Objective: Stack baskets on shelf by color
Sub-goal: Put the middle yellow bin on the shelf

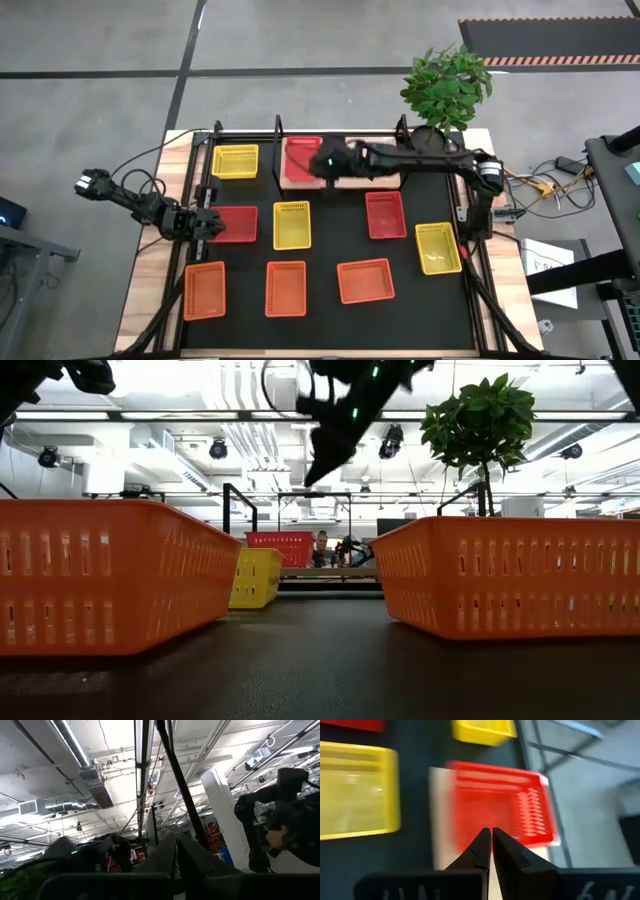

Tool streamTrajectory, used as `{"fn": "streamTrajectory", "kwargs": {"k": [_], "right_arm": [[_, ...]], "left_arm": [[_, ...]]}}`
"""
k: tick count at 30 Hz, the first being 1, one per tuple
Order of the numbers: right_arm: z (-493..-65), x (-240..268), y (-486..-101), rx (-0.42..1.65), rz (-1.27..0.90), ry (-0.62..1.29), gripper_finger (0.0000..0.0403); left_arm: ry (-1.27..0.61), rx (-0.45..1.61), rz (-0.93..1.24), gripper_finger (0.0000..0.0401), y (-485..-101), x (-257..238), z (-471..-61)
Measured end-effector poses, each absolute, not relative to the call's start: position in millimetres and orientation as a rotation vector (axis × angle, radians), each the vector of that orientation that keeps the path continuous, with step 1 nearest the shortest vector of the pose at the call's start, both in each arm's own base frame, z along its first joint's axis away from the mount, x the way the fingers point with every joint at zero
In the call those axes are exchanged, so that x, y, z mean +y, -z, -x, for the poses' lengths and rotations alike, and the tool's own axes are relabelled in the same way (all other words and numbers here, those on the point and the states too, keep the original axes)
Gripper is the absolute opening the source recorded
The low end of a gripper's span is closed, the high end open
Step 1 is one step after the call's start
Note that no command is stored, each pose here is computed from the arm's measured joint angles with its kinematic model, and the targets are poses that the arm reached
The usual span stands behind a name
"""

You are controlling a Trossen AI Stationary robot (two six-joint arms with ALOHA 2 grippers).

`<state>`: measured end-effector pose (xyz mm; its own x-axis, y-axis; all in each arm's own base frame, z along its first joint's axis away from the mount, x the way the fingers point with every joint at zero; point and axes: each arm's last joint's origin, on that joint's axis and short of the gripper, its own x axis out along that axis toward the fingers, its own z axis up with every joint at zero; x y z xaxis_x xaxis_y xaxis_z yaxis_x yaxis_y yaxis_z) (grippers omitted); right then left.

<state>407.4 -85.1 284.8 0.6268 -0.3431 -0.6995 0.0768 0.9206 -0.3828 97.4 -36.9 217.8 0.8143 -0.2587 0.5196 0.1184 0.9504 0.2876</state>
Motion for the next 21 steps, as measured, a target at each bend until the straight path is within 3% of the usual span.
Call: {"fn": "streamTrajectory", "kwargs": {"k": [5, 13, 21], "right_arm": [[-404, -30, -299, 0.826, 0.337, 0.096, 0.0008], [-410, 27, -287, 0.817, 0.269, -0.086, 0.0013], [-426, 44, -272, 0.764, 0.222, -0.092, 0.0089]], "left_arm": [[0.203, -0.593, -0.241, 0.0002, -218, -37, -97], [0.207, -0.589, -0.233, 0.0002, -218, -37, -97], [0.208, -0.588, -0.231, 0.0002, -218, -37, -97]]}}
